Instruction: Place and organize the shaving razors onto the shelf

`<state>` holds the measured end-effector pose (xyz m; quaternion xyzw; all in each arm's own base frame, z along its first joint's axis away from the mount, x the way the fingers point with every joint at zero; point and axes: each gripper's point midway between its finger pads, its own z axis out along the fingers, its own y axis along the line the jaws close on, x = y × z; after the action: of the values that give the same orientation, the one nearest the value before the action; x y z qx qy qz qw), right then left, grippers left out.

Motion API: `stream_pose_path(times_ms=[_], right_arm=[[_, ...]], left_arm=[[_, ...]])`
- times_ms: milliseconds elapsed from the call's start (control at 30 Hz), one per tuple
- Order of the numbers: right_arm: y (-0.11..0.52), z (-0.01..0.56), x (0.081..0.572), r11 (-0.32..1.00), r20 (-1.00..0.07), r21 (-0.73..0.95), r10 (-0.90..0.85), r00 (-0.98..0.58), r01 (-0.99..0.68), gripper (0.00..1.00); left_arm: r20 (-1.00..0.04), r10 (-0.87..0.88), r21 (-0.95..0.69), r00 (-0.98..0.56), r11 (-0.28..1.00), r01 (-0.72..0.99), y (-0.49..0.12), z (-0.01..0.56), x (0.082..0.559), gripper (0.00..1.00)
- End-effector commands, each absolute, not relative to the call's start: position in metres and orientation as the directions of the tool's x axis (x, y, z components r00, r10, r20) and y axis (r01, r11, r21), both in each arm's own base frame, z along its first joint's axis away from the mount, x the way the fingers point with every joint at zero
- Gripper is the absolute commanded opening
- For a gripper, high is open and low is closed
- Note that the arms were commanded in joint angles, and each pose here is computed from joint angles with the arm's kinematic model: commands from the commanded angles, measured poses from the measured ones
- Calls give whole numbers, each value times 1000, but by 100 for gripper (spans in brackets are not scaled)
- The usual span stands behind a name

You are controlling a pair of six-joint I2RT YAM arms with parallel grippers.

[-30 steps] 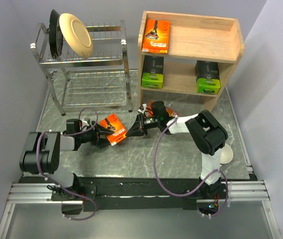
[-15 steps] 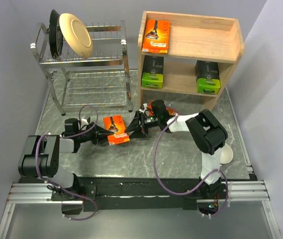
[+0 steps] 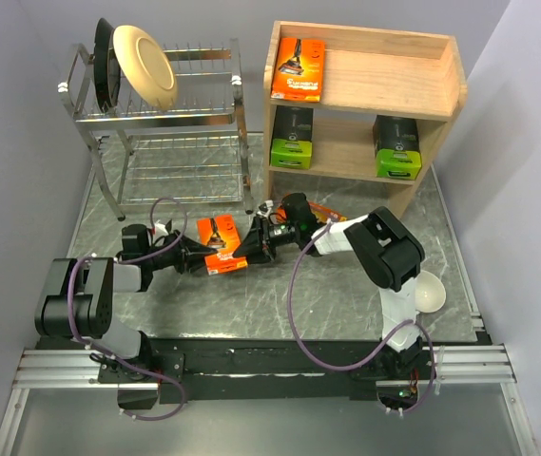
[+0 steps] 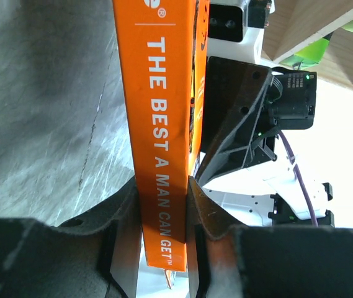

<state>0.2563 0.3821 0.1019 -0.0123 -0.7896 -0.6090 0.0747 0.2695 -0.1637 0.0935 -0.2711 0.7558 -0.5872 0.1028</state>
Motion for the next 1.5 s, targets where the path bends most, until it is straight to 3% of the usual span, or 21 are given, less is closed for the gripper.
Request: stream_pose_path(times_ms=[0, 100, 133, 233, 400, 433, 467, 533, 667, 833, 1033, 1267, 1467], right_arm=[[388, 131, 258, 175, 40, 984, -104, -994, 21, 38], [385, 136, 257, 174, 14, 985, -106, -994, -5, 26], [383, 138, 257, 176, 1, 984, -105, -994, -18, 23], [373, 155, 257, 173, -71, 981, -101, -992, -87, 19], [329, 191, 255, 212, -247, 941, -107, -963, -265, 17], [322, 197, 250, 225, -280, 926, -124, -952, -302, 17], [310, 200, 242, 251, -309, 904, -173, -935, -345, 17], [298, 232, 229, 232, -412, 861, -202, -889, -452, 17], [273, 281, 209, 194, -519, 816, -172, -838, -545, 17], [237, 377, 226, 133, -667, 740, 20, -745, -659, 18], [194, 473, 285, 251, -783, 621, 237, -574, -743, 19], [151, 510, 368, 430, -813, 579, 359, -458, -693, 21], [125, 525, 402, 498, -832, 550, 394, -390, -670, 24]], left_arm=[[88, -512, -964, -855, 172, -202, -165, 107, 276, 32], [89, -520, -953, -850, 203, -224, -163, 102, 274, 46], [37, -512, -955, -858, 234, -181, -162, 105, 276, 57], [-52, -490, -941, -870, 316, -121, -155, 110, 279, 67], [-119, -515, -939, -849, 335, -72, -123, 131, 281, 71], [-243, -479, -915, -843, 401, 37, -117, 143, 286, 71], [-228, -468, -904, -854, 427, 7, -113, 141, 279, 72], [-388, -408, -841, -826, 524, 136, -107, 157, 285, 99], [-438, -418, -829, -796, 530, 178, -106, 170, 285, 100], [-379, -479, -863, -792, 492, 116, -106, 157, 280, 99], [-392, -483, -854, -783, 508, 114, -102, 154, 289, 99], [-374, -489, -859, -788, 502, 97, -102, 149, 288, 99], [-375, -494, -856, -784, 509, 88, -103, 143, 274, 100]])
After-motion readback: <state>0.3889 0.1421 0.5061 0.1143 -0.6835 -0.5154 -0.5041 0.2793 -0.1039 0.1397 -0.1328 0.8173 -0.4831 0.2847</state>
